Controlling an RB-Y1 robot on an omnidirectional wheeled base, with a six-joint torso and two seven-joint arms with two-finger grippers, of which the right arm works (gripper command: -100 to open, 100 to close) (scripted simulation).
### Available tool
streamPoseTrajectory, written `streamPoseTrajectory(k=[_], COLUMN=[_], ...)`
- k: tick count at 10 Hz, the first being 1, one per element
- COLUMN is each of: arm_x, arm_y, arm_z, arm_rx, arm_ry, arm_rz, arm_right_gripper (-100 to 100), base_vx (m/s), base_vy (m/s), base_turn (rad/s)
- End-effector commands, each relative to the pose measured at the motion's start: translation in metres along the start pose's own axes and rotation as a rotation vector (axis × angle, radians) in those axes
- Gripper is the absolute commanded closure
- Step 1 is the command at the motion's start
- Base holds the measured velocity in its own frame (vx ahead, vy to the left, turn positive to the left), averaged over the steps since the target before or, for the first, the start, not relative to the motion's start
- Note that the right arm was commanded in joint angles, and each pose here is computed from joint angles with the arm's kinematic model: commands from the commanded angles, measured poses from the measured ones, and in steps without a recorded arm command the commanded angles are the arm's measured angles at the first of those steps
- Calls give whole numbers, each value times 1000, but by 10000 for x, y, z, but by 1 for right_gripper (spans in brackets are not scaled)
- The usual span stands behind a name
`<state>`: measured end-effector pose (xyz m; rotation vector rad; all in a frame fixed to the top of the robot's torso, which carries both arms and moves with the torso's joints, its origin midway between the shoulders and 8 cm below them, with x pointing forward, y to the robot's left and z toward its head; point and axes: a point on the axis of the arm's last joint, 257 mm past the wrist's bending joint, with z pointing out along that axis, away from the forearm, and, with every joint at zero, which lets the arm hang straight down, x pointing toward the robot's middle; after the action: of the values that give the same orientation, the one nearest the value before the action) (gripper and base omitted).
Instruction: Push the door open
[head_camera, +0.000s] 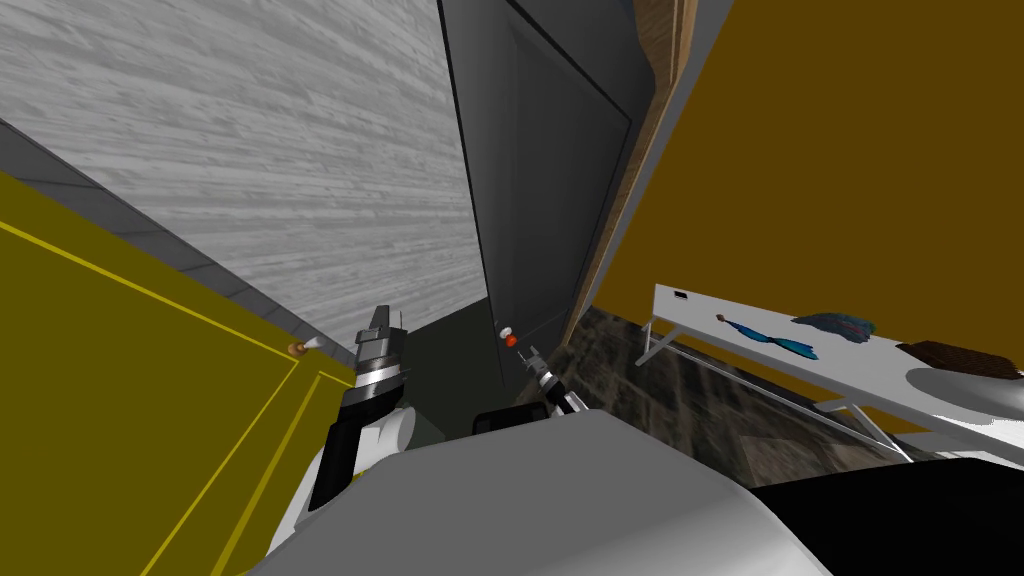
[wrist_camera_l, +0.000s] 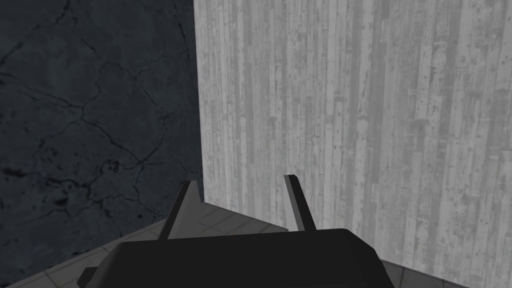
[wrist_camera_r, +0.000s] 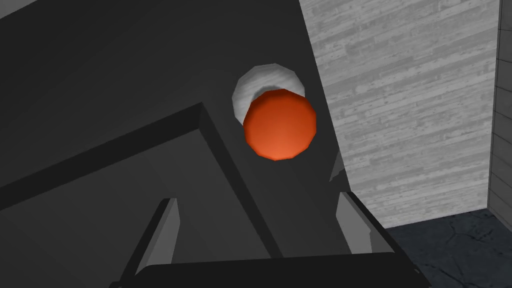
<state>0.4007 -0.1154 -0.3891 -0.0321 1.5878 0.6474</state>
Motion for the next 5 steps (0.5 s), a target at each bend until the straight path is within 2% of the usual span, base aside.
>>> streamPoseTrajectory(k=[1,5], arm_x=[34,77], arm_y=[56,129], arm_z=[-19,-36], arm_rx=[-7,-16], arm_ry=[8,16], arm_rz=[-63,-165], arm_right_gripper=[-100,-100], base_vx=[-41,-36], base_vy=[-21,-15], base_turn=[-51,-32])
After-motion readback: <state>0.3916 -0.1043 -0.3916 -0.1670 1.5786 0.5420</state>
